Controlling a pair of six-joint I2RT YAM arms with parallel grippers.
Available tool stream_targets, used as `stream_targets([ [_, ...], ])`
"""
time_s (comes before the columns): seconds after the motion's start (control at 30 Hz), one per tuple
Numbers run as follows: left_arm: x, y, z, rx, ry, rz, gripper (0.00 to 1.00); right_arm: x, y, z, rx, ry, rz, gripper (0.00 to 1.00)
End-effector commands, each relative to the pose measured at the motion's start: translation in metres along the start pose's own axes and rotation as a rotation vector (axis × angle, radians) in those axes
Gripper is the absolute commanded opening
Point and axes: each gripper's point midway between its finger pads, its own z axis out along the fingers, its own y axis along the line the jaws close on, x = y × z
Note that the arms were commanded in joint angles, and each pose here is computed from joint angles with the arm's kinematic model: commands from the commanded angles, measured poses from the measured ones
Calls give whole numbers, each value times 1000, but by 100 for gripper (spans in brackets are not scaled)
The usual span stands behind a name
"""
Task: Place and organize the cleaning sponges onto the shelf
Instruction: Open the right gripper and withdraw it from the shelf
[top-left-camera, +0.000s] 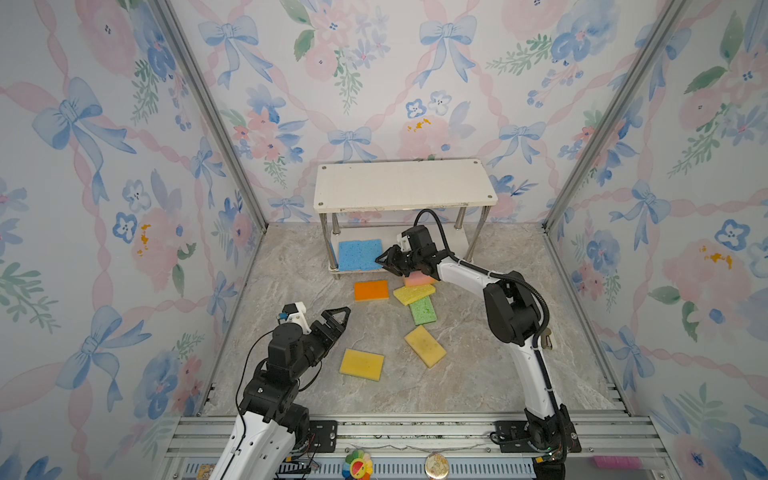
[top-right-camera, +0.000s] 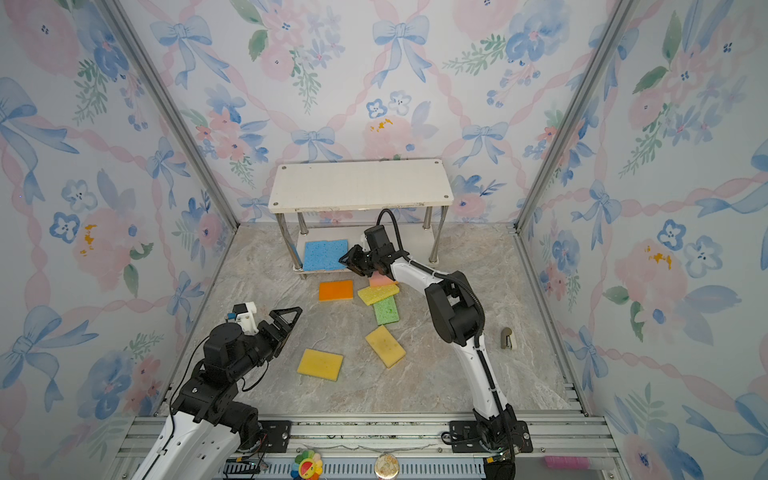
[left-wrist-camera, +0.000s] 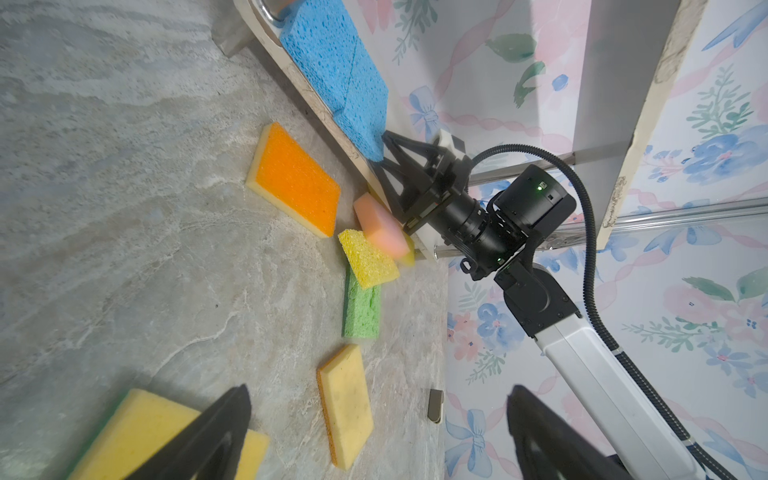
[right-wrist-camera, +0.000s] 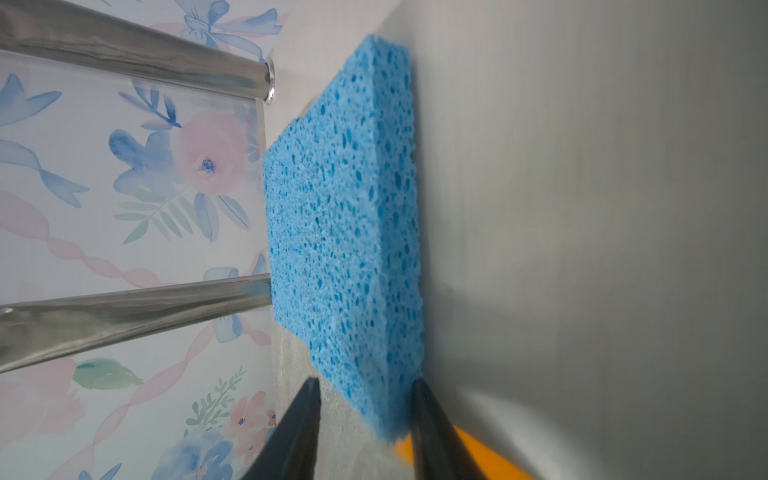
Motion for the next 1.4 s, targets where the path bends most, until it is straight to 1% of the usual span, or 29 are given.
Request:
stream_targets([
  [0.0,2,5,1,-15,13,13,98,-4,-2,2,8,-10,-9,45],
  [0.2,1,5,1,-16,12,18,98,-3,-5,-8,39,-30,-10,60],
  [0.3,1,5,1,-17,14,19,98,-2,-7,-16,56,-40,-8,65],
  [0.57,-1,-1,-1,-1,9,40,98,7,-2,-39,56,-63,-7,68],
  [0.77,6,2,-1,9,43,38,98,33,16,-70,61,-43,-68,69],
  [0.9,10,6,2,3,67,28,98,61,15,-94,96,13,-91,70],
  [1.03,11,3,7,-7,99,72,98,85,9,-121,131,85,-119,72],
  [1.13,10,3,11,-24,108,100,98,103,-4,-142,207,167,-150,72],
  [1.23,6,5,15,-51,103,107,98,119,-24,-164,318,261,-187,72],
  [1.27,6,5,17,-57,109,104,98,123,-32,-172,351,295,-208,72],
  [1.3,7,8,21,-77,126,88,98,129,-40,-180,389,328,-202,73],
  [1.37,11,8,25,-89,159,70,98,135,-48,-192,414,371,-204,73],
])
